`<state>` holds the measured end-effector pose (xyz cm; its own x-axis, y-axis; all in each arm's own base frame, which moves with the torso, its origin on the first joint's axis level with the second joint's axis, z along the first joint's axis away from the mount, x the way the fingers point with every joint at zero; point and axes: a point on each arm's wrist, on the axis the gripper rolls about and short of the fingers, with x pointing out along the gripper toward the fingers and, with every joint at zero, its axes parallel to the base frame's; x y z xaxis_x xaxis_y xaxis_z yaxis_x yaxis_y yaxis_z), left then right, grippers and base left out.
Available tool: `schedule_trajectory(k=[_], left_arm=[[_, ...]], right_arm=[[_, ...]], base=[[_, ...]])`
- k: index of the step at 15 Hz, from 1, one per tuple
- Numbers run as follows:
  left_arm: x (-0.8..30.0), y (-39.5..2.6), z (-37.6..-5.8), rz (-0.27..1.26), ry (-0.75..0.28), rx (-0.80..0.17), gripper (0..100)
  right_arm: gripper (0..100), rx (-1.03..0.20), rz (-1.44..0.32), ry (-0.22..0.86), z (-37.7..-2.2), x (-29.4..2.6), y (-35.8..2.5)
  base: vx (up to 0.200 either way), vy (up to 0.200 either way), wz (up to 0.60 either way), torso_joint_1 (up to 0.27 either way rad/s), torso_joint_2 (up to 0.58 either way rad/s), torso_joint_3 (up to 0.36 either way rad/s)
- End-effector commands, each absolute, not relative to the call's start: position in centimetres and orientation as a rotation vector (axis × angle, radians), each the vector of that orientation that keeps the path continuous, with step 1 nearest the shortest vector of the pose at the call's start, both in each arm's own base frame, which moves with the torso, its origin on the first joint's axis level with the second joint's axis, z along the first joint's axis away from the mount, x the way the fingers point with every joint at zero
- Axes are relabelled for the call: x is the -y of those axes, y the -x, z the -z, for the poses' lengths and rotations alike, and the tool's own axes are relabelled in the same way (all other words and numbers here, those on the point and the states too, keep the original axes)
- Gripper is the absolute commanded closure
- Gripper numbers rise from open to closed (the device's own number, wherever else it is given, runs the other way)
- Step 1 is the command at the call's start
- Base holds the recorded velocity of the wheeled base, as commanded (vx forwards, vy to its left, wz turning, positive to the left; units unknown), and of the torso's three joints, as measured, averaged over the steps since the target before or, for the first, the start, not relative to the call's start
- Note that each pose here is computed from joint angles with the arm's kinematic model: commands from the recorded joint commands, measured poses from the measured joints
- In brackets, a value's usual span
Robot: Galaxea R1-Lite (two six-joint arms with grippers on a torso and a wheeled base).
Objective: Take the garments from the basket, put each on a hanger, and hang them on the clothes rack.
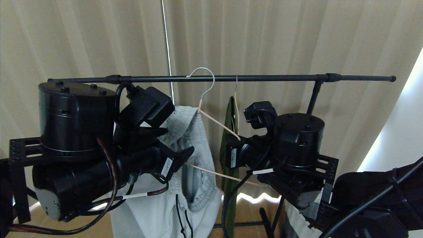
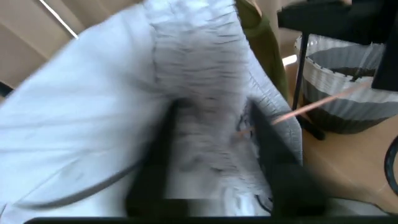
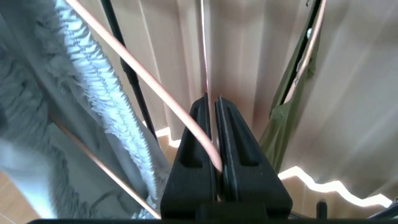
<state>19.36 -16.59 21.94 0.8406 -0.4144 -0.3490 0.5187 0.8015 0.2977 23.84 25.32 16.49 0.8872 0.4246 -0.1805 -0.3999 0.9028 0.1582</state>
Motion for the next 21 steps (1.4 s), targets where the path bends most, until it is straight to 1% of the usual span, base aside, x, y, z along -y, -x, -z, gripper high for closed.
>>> schedule_trajectory(k=[1, 4, 6, 7, 9, 10, 11, 12, 14, 15, 17, 19, 21], left_arm=[[16.3, -19.0, -21.9, 0.509, -0.397, -0.275, 0], [15.2, -17.6, -21.9, 0.572, -0.374, -0.25, 0], [14.5, -16.8, -22.0, 0.577, -0.356, -0.213, 0], [14.2, -16.6, -22.0, 0.572, -0.346, -0.194, 0], [13.6, -16.2, -21.5, 0.563, -0.347, -0.159, 0], [13.3, -16.0, -21.4, 0.56, -0.357, -0.132, 0], [13.3, -15.9, -21.4, 0.562, -0.371, -0.115, 0], [13.2, -15.9, -21.7, 0.56, -0.412, -0.072, 0], [12.8, -16.3, -22.3, 0.542, -0.498, -0.029, 0], [12.6, -16.8, -22.5, 0.578, -0.547, -0.001, 0], [11.9, -18.0, -22.9, 0.669, -0.603, 0.045, 0], [12.5, -19.7, -22.5, 0.747, -0.649, 0.059, 0], [13.3, -20.6, -21.6, 0.769, -0.667, 0.03, 0]], right_arm=[[100, -0.21, -0.431, -0.12, -16.6, -25.3, -23.8], [100, -0.209, -0.408, -0.122, -16.8, -24.3, -23.8], [100, -0.199, -0.38, -0.129, -17.4, -22.9, -23.9], [100, -0.197, -0.362, -0.125, -17.5, -22.0, -24.0], [100, -0.204, -0.323, -0.079, -17.3, -19.5, -23.7], [100, -0.212, -0.335, -0.061, -17.2, -18.4, -23.4], [100, -0.215, -0.344, -0.058, -17.2, -17.8, -23.1], [100, -0.219, -0.375, -0.054, -17.4, -17.0, -22.2], [100, -0.221, -0.418, -0.023, -17.3, -16.4, -21.4], [100, -0.222, -0.444, -0.01, -17.2, -16.2, -21.2], [100, -0.226, -0.481, 0.006, -17.1, -16.4, -21.2], [100, -0.247, -0.51, 0.014, -16.5, -16.7, -21.5], [100, -0.255, -0.525, 0.018, -16.2, -16.9, -21.6]], base=[[0.0, 0.0, 0.0, 0.0, 0.0, 0.0], [0.0, 0.0, 0.0, 0.0, 0.0, 0.0], [0.0, 0.0, 0.0, 0.0, 0.0, 0.0], [0.0, 0.0, 0.0, 0.0, 0.0, 0.0], [0.0, 0.0, 0.0, 0.0, 0.0, 0.0], [0.0, 0.0, 0.0, 0.0, 0.0, 0.0], [0.0, 0.0, 0.0, 0.0, 0.0, 0.0], [0.0, 0.0, 0.0, 0.0, 0.0, 0.0], [0.0, 0.0, 0.0, 0.0, 0.0, 0.0], [0.0, 0.0, 0.0, 0.0, 0.0, 0.0], [0.0, 0.0, 0.0, 0.0, 0.0, 0.0], [0.0, 0.0, 0.0, 0.0, 0.0, 0.0], [0.0, 0.0, 0.0, 0.0, 0.0, 0.0]])
